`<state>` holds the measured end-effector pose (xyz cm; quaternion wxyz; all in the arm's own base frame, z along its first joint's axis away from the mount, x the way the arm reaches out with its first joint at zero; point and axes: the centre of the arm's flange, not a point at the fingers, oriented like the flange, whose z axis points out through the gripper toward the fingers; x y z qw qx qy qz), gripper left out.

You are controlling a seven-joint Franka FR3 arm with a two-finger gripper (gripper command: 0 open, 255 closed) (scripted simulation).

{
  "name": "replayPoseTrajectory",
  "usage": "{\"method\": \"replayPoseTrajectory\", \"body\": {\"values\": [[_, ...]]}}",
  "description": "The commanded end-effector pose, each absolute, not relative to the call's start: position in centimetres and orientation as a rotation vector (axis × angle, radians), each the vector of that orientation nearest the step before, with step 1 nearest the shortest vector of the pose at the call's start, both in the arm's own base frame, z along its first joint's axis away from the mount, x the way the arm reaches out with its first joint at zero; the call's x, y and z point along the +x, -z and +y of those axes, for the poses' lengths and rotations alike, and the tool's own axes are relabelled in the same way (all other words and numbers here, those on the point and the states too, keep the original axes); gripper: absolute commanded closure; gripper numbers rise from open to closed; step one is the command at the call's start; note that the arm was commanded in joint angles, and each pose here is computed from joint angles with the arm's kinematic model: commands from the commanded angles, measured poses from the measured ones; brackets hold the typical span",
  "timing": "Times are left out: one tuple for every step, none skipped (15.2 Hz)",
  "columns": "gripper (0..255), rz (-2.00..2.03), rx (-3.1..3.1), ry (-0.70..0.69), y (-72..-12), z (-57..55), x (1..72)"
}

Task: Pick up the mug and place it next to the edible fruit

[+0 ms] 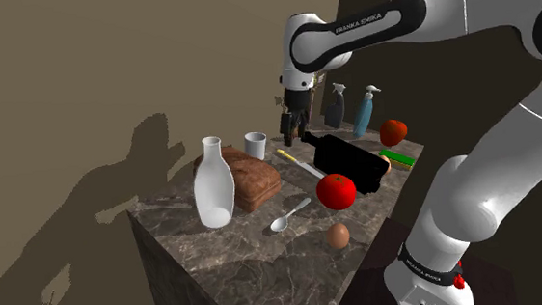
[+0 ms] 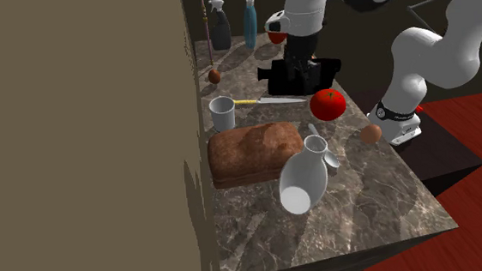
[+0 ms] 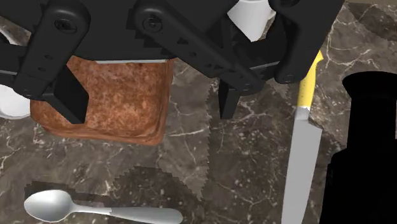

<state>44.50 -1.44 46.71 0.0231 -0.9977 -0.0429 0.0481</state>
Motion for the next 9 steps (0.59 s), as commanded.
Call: {"method": "replayPoseTrajectory", "body": {"values": [[0, -0.122, -3.103, -0.133, -45.7, -1.7, 46.8], [0, -0.116, -3.11, -0.126, -45.3, -1.8, 47.9], [0, -0.111, -3.117, -0.119, -44.8, -1.9, 49.1], [0, -0.105, -3.124, -0.112, -44.3, -2.0, 50.2], [0, -0.1, -3.13, -0.105, -43.9, -2.2, 51.3], [0, -0.094, -3.137, -0.098, -43.4, -2.3, 52.5], [0, -0.088, -3.144, -0.091, -43.0, -2.5, 53.6], [0, -0.083, -3.151, -0.083, -42.6, -2.6, 54.8], [0, -0.077, -3.157, -0.076, -42.1, -2.8, 55.9]]}}
